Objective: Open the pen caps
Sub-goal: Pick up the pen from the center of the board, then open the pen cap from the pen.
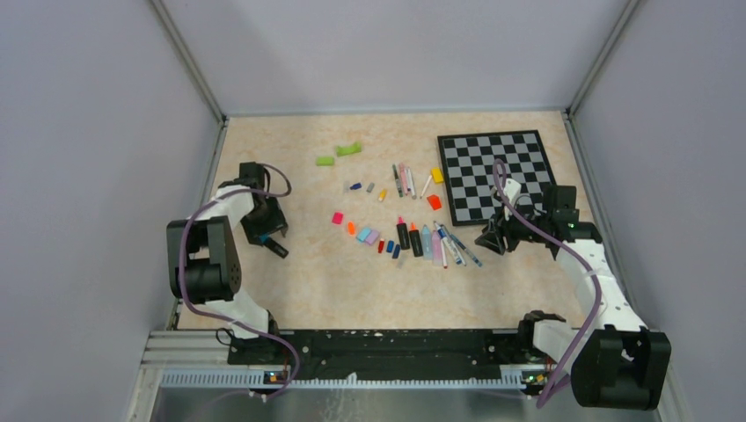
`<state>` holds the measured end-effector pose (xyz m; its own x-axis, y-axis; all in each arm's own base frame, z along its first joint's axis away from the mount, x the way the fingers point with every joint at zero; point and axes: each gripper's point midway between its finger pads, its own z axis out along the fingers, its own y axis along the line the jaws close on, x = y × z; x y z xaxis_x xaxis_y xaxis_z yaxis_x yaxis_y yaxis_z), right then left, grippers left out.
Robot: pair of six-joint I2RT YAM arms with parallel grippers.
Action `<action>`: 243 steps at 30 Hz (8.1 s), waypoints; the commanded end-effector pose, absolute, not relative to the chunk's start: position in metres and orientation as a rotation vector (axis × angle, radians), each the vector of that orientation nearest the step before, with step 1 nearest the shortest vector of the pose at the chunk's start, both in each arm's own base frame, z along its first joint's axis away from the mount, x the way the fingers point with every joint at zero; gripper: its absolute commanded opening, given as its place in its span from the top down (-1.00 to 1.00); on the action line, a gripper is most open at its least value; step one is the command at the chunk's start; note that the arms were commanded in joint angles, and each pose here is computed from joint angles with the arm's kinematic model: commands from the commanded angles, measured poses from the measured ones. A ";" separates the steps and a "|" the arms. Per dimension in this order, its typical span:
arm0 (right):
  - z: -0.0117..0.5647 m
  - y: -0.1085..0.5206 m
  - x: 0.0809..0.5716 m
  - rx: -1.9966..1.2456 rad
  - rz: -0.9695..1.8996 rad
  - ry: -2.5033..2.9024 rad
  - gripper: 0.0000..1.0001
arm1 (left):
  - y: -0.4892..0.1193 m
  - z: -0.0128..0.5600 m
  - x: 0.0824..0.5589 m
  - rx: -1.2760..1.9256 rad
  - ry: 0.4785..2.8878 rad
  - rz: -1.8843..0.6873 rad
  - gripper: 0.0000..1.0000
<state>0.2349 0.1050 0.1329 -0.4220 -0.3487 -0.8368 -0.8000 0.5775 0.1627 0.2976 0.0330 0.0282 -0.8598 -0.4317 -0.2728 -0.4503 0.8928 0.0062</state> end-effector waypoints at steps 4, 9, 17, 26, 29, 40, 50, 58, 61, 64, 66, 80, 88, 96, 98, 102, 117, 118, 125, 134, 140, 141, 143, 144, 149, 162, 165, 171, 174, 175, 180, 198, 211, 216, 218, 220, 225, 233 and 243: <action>0.140 0.105 0.240 -0.944 0.704 1.965 0.18 | -0.007 0.024 0.292 -0.700 2.803 -0.202 -0.16; 0.139 0.105 0.239 -0.944 0.710 1.965 0.18 | -0.027 0.029 0.287 -0.748 2.758 -0.240 0.02; 0.138 0.105 0.239 -0.943 0.713 1.969 0.18 | -0.021 0.027 0.263 -0.809 2.768 0.058 -0.04; 0.136 0.105 0.239 -0.942 0.719 1.973 0.18 | -0.024 0.009 0.252 -0.785 2.799 0.109 0.03; 0.135 0.106 0.238 -0.942 0.720 1.976 0.18 | -0.023 0.007 0.261 -0.765 2.784 0.116 0.09; 0.137 0.109 0.234 -0.964 0.751 1.956 0.18 | -0.020 0.013 0.273 -0.630 2.749 0.107 0.70; 0.156 0.128 0.213 -1.058 0.900 1.811 0.18 | -0.092 0.099 0.281 -0.320 2.424 -0.555 0.76; 0.203 0.150 0.197 -1.113 1.060 1.685 0.12 | -0.172 0.178 0.242 -0.019 1.980 -1.184 0.74; 0.229 0.167 0.194 -1.129 1.136 1.645 0.08 | -0.195 0.198 0.226 0.092 1.864 -1.300 0.75; 0.250 0.186 0.196 -1.112 1.199 1.633 0.07 | -0.216 0.217 0.216 0.174 1.773 -1.355 0.75; 0.262 0.197 0.203 -1.047 1.246 1.663 0.07 | -0.229 0.231 0.215 0.205 1.726 -1.357 0.75; 0.277 0.217 0.234 -0.646 1.377 1.811 -0.10 | -0.354 0.259 0.219 0.313 1.715 -1.243 0.78; 0.251 0.217 0.231 -0.629 1.295 1.852 -0.10 | -0.404 0.251 0.222 0.271 1.762 -1.185 0.81; 0.232 0.214 0.238 -0.583 1.197 1.914 0.24 | -0.412 0.248 0.221 0.212 1.797 -1.152 0.82; 0.228 0.215 0.237 -0.586 1.199 1.919 0.35 | -0.413 0.249 0.221 0.209 1.797 -1.150 0.81; 0.225 0.218 0.236 -0.604 1.201 1.920 0.65 | -0.416 0.252 0.218 0.223 1.793 -1.159 0.76; 0.242 0.209 0.205 -0.905 1.340 1.669 1.00 | -0.354 0.283 0.159 0.558 1.481 -1.231 -0.97; 0.242 0.208 0.202 -0.919 1.352 1.656 1.00 | -0.348 0.284 0.155 0.558 1.468 -1.242 -0.98; 0.238 0.210 0.171 -1.045 1.514 1.536 1.00 | -0.333 0.297 0.144 0.557 1.375 -1.350 -0.98; 0.234 0.210 0.147 -1.144 1.609 1.460 1.00 | -0.373 0.312 0.152 0.594 1.284 -1.453 -0.97; 0.235 0.210 0.141 -1.169 1.627 1.439 1.00 | -0.390 0.313 0.156 0.614 1.237 -1.500 -0.84; 0.235 0.210 0.140 -1.172 1.628 1.438 1.00 | -0.391 0.313 0.156 0.613 1.234 -1.514 -0.79; 0.234 0.210 0.140 -1.172 1.629 1.439 1.00 | -0.394 0.312 0.154 0.625 1.228 -1.549 -0.65; 0.234 0.211 0.140 -1.174 1.630 1.437 1.00 | -0.395 0.312 0.152 0.631 1.222 -1.567 -0.60; 0.233 0.211 0.140 -1.171 1.628 1.441 1.00 | -0.400 0.310 0.145 0.658 1.211 -1.640 -0.33; 0.235 0.211 0.143 -1.147 1.636 1.470 1.00 | -0.393 0.320 0.131 0.683 1.132 -1.732 -0.29; 0.234 0.211 0.143 -1.144 1.638 1.475 1.00 | -0.391 0.321 0.130 0.680 1.120 -1.750 -0.30; 0.235 0.211 0.143 -1.141 1.638 1.477 1.00 | -0.395 0.320 0.124 0.707 1.091 -1.807 -0.26; 0.235 0.212 0.144 -1.138 1.642 1.482 1.00 | -0.400 0.315 0.124 0.708 1.105 -1.840 -0.18; 0.234 0.212 0.143 -1.136 1.646 1.486 1.00 | -0.401 0.314 0.124 0.711 1.105 -1.847 -0.13; 0.234 0.212 0.144 -1.130 1.648 1.493 1.00 | -0.408 0.312 0.125 0.731 1.107 -1.863 0.24; 0.229 0.212 0.159 -1.000 1.584 1.604 0.33 | -0.392 0.324 0.161 0.497 1.169 -1.675 1.00; 0.237 0.212 0.149 -1.061 1.633 1.542 1.00 | -0.376 0.352 0.191 0.336 1.098 -1.523 1.00; 0.226 0.213 0.147 -1.029 1.656 1.576 1.00 | -0.333 0.400 0.238 0.200 0.972 -1.361 1.00; 0.222 0.214 0.146 -1.022 1.663 1.588 1.00 | -0.313 0.419 0.255 0.143 0.931 -1.316 1.00; 0.221 0.214 0.147 -1.017 1.667 1.595 1.00 | -0.297 0.433 0.267 0.107 0.899 -1.283 1.00; 0.213 0.216 0.148 -0.989 1.673 1.627 1.00 | -0.278 0.459 0.273 0.098 0.847 -1.237 1.00; 0.207 0.218 0.145 -0.989 1.712 1.651 1.00 | -0.264 0.477 0.265 0.109 0.763 -1.251 1.00; 0.205 0.217 0.137 -1.029 1.741 1.629 1.00 | -0.254 0.495 0.263 0.116 0.712 -1.260 1.00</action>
